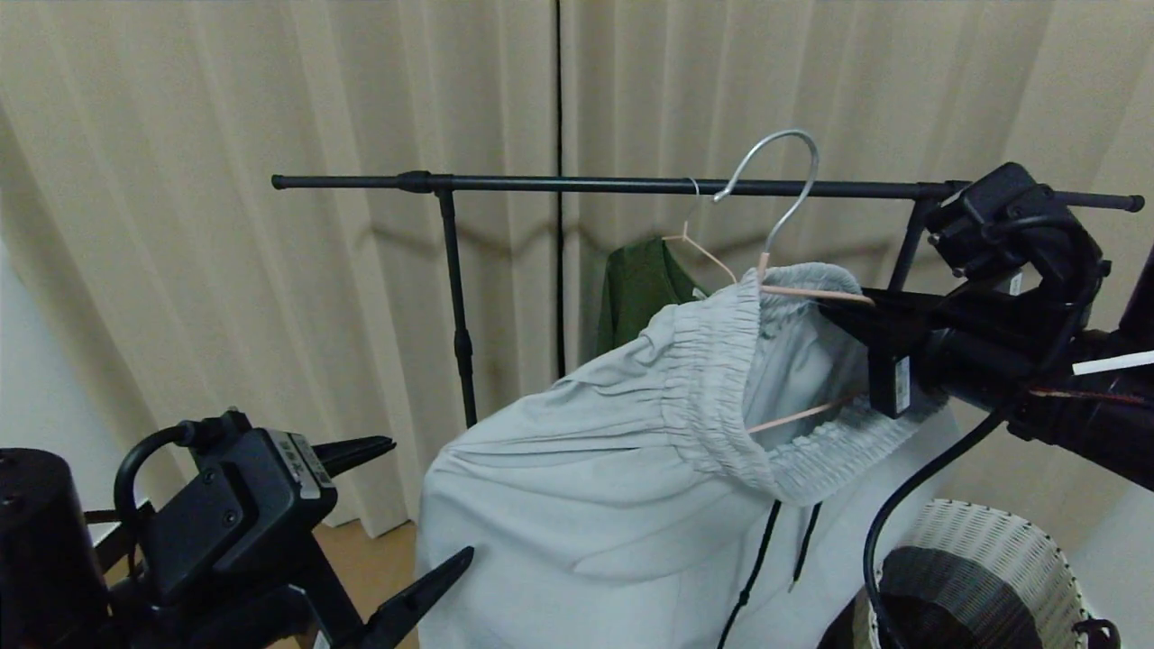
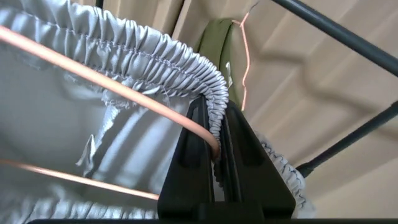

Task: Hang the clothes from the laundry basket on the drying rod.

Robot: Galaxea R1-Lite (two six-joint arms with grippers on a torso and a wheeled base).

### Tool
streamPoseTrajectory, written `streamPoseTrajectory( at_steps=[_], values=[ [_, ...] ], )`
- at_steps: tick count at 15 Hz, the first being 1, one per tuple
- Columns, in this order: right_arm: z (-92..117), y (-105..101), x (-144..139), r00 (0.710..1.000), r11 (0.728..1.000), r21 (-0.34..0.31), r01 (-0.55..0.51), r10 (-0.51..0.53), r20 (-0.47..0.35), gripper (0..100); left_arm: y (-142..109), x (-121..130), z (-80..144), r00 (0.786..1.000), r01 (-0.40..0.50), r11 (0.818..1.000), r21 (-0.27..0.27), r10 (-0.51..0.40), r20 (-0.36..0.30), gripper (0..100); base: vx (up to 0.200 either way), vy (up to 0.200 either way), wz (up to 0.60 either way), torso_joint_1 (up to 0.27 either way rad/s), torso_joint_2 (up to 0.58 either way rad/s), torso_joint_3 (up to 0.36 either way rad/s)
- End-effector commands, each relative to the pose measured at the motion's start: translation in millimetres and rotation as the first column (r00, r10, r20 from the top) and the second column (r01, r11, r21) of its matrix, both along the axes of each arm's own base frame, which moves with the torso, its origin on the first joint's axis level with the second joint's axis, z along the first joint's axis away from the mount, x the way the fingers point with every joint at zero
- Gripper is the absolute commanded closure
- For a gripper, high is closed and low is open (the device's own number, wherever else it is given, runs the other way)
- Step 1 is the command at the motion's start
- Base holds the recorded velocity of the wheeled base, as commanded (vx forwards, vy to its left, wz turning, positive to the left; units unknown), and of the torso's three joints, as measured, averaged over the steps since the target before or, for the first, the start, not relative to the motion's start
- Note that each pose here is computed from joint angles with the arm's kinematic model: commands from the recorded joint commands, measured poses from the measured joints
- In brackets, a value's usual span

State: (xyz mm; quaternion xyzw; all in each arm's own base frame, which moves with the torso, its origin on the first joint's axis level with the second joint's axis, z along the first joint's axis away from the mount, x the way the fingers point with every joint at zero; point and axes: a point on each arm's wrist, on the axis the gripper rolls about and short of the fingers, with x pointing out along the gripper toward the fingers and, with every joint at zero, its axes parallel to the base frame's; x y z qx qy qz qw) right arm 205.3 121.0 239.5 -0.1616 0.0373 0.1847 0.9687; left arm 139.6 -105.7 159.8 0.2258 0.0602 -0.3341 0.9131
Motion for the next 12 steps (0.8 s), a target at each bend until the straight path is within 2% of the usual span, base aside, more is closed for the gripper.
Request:
streamPoseTrajectory(
  at_steps=[1, 4, 7, 8, 12],
  values=[
    [6.4, 1.2, -10.3, 0.999, 0.999, 0.019, -0.028, 0.028, 0.019, 100, -8.2, 12.5, -7.1, 1.0, -0.006, 1.0, 0.014, 0.007, -0.024, 100, 0.0, 0.0, 0.0, 0.0, 0.0, 0.0],
    [7.6, 2.2, -11.2, 0.999, 0.999, 0.021, -0.034, 0.034, 0.023, 100, -9.5, 16.7, -9.7, 1.0, -0.016, 1.0, 0.013, 0.016, -0.023, 100, 0.0, 0.0, 0.0, 0.0, 0.0, 0.0],
    [8.3, -4.2, -8.2, 1.0, 1.0, 0.023, -0.002, 0.001, 0.025, 100, 7.6, 23.2, -15.2, 0.993, -0.108, 0.993, 0.036, 0.109, -0.032, 100, 0.0, 0.0, 0.0, 0.0, 0.0, 0.0],
    [8.8, -9.1, -5.3, 0.999, 0.999, 0.023, 0.024, -0.025, 0.027, 100, 18.9, 25.4, -17.1, 0.986, -0.163, 0.986, 0.045, 0.165, -0.032, 100, 0.0, 0.0, 0.0, 0.0, 0.0, 0.0],
    [8.5, -14.6, -2.9, 0.998, 0.998, 0.022, 0.05, -0.051, 0.025, 100, 30.2, 25.7, -19.1, 0.976, -0.214, 0.974, 0.07, 0.216, -0.019, 100, 0.0, 0.0, 0.0, 0.0, 0.0, 0.0]
  ],
)
